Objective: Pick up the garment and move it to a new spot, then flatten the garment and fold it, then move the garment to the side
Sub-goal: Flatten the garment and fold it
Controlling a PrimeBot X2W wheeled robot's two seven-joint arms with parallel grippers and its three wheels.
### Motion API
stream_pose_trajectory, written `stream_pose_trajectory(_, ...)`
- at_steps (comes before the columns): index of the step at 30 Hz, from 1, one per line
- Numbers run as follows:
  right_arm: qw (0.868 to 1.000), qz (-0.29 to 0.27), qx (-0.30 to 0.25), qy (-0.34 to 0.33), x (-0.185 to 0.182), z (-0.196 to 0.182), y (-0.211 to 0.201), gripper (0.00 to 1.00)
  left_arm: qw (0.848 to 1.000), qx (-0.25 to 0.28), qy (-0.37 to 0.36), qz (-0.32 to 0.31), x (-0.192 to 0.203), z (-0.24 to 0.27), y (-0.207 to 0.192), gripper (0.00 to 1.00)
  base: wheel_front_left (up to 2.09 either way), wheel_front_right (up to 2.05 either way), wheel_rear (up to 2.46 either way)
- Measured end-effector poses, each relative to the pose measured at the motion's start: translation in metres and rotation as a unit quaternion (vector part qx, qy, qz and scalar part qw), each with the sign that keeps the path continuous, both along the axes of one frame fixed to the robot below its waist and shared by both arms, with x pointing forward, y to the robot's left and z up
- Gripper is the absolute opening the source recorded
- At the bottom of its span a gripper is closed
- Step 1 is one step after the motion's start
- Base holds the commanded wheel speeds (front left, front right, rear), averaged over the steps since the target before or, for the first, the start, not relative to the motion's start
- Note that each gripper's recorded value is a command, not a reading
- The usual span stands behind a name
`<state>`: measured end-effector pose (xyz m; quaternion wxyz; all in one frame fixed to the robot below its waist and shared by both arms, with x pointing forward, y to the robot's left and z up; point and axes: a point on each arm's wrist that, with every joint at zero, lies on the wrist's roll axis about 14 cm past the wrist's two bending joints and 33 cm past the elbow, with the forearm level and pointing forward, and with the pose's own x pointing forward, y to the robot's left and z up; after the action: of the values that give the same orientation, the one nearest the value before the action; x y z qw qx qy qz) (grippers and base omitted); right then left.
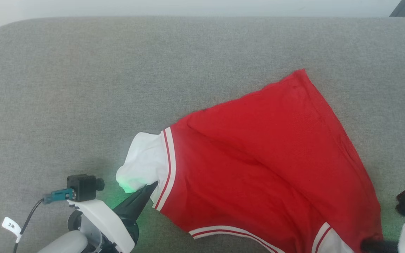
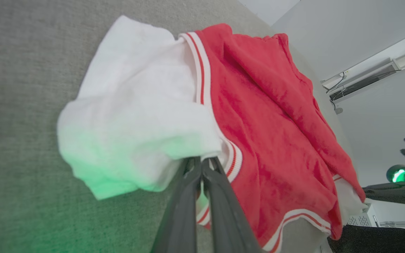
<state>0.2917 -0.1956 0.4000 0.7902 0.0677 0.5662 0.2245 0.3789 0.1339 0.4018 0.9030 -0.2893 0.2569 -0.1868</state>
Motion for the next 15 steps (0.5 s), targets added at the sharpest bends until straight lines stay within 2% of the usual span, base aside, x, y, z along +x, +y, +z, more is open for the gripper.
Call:
stream_pose_trajectory(8, 0.995, -0.018, 0.001, -0.099, 0.042, 0.051, -0.013, 1.00, 1.000, 0.000, 0.000, 0.004, -0.003, 0.001, 0.002, 0.00, 0.00, 0.00, 0.00)
stream_pose_trajectory(11, 0.986, -0.028, -0.009, -0.165, 0.077, 0.081, -0.023, 1.00, 1.000, -0.004, 0.003, 0.006, -0.004, -0.001, 0.001, 0.00, 0.00, 0.00, 0.00)
stream_pose_trajectory(15, 0.964, -0.030, -0.027, -0.263, 0.134, 0.110, -0.021, 1.00, 1.000, -0.007, 0.006, 0.008, -0.001, -0.005, -0.001, 0.00, 0.00, 0.00, 0.00)
